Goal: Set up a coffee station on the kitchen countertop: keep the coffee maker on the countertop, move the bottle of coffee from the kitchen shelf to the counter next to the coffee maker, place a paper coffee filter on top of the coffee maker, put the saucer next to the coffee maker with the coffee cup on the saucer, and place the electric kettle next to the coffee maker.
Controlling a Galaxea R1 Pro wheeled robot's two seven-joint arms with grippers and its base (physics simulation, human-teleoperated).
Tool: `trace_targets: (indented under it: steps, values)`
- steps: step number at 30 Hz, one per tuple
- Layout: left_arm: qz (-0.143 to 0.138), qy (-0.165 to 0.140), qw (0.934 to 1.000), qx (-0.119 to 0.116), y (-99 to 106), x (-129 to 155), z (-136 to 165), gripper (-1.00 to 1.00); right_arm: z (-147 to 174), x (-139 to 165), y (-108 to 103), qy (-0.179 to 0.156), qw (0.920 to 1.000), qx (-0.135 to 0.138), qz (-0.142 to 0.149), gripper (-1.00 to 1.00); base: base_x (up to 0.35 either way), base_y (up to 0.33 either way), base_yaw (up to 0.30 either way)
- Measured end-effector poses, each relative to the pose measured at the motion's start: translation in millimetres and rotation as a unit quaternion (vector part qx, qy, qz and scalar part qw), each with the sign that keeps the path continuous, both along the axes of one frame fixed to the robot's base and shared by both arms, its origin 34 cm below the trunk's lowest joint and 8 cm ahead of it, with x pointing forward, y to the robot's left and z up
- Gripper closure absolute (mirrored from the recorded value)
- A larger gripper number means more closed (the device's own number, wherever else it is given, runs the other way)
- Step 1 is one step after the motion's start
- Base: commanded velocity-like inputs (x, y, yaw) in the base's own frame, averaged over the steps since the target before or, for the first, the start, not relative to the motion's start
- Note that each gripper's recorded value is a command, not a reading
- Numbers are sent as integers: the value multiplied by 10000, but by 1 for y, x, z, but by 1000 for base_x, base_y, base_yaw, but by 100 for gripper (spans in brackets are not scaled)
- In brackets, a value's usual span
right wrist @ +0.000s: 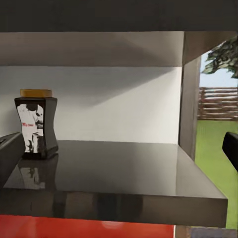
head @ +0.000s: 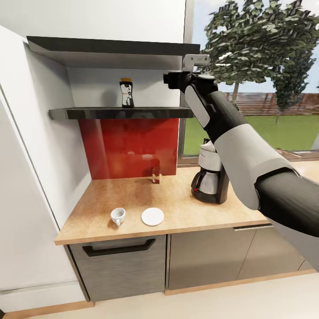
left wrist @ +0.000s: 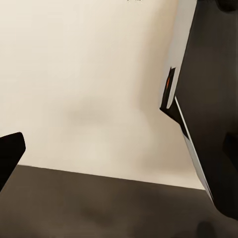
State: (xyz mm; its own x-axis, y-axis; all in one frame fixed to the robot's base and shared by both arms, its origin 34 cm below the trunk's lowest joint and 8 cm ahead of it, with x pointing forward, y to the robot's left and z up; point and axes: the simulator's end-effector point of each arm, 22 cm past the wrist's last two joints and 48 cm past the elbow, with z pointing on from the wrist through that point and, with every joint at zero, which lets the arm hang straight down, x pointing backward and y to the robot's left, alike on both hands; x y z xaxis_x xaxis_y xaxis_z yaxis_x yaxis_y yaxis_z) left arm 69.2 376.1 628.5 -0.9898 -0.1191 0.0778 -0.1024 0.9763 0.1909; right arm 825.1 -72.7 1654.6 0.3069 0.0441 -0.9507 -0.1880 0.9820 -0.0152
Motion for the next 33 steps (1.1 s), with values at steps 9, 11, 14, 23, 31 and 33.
trace_targets:
  steps: [9, 11, 14, 23, 31, 33]
  values:
    - [13, -7, 10000, 3, 0, 0, 0, -100, -2, 1, 0, 20, 10000, -12, -5, -100, 0, 193, 0]
    - [11, -5, 10000, 3, 0, 0, 0, -100, -1, 1, 0, 10, 10000, -11, -1, -100, 0, 300, 0]
    - [11, -8, 10000, 3, 0, 0, 0, -100, -1, 1, 0, 11, 10000, -12, 0, -100, 0, 304, 0]
    - [0, -5, 10000, 11, 1, 0, 0, -100, -5, 2, -1, 60, 10000, -11, -10, -100, 90, 296, 0]
    - [-9, 30, 10000, 29, 5, -3, 1, -100, -6, 3, 0, 60, 10000, -4, -7, -100, 241, 174, 62]
    - [-12, 45, 10000, 14, 3, -4, 1, -100, -6, 3, 0, 51, 10000, 9, -1, -100, 51, 22, 108]
